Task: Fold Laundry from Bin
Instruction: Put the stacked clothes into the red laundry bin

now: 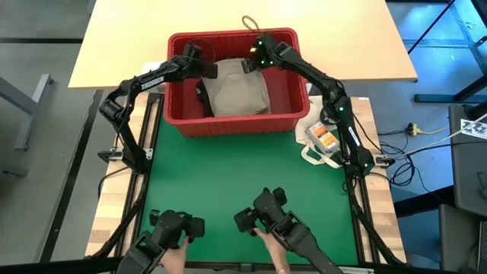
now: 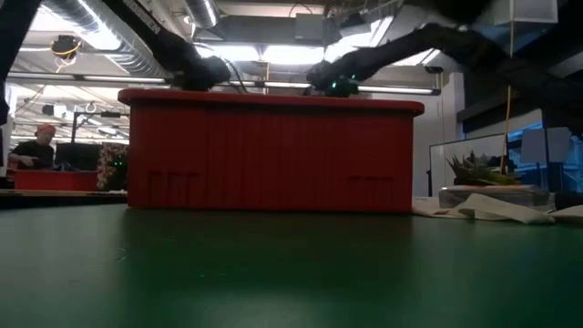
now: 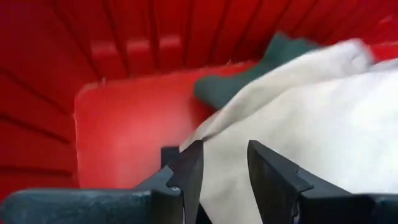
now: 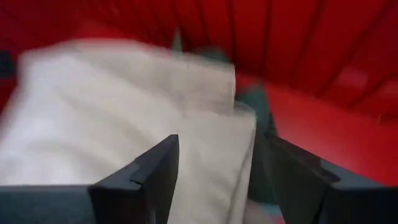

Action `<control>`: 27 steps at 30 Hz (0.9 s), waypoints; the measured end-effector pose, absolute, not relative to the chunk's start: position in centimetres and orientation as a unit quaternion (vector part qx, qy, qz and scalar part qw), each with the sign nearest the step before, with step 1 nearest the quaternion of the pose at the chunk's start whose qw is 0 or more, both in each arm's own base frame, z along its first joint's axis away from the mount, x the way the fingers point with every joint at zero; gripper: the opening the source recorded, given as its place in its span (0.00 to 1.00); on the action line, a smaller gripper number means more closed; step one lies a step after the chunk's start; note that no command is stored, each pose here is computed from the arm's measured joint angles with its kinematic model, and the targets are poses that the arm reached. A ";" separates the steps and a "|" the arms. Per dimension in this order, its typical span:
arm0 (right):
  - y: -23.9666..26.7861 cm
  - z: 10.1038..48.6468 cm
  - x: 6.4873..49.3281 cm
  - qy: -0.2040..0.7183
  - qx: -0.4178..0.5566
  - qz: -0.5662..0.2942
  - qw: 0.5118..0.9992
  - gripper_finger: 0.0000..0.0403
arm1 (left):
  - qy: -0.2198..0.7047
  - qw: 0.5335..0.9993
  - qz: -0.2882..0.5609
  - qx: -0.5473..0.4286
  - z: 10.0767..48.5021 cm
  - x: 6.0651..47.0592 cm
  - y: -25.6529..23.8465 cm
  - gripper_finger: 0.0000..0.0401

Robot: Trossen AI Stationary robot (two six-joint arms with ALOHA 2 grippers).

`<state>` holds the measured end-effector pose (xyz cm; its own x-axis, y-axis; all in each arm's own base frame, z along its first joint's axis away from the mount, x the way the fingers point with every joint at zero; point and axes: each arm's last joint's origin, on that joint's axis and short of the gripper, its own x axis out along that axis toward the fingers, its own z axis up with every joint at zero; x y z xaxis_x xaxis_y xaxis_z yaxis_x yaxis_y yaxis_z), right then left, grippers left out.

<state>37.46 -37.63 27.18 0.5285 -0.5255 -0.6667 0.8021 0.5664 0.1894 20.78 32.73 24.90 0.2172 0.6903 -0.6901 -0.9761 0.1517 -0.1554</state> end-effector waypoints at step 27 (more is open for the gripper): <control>-25.3 27.7 41.2 0.473 0.106 -0.214 0.848 0.56 | 0.374 0.821 0.389 -0.187 28.1 27.3 21.3 0.30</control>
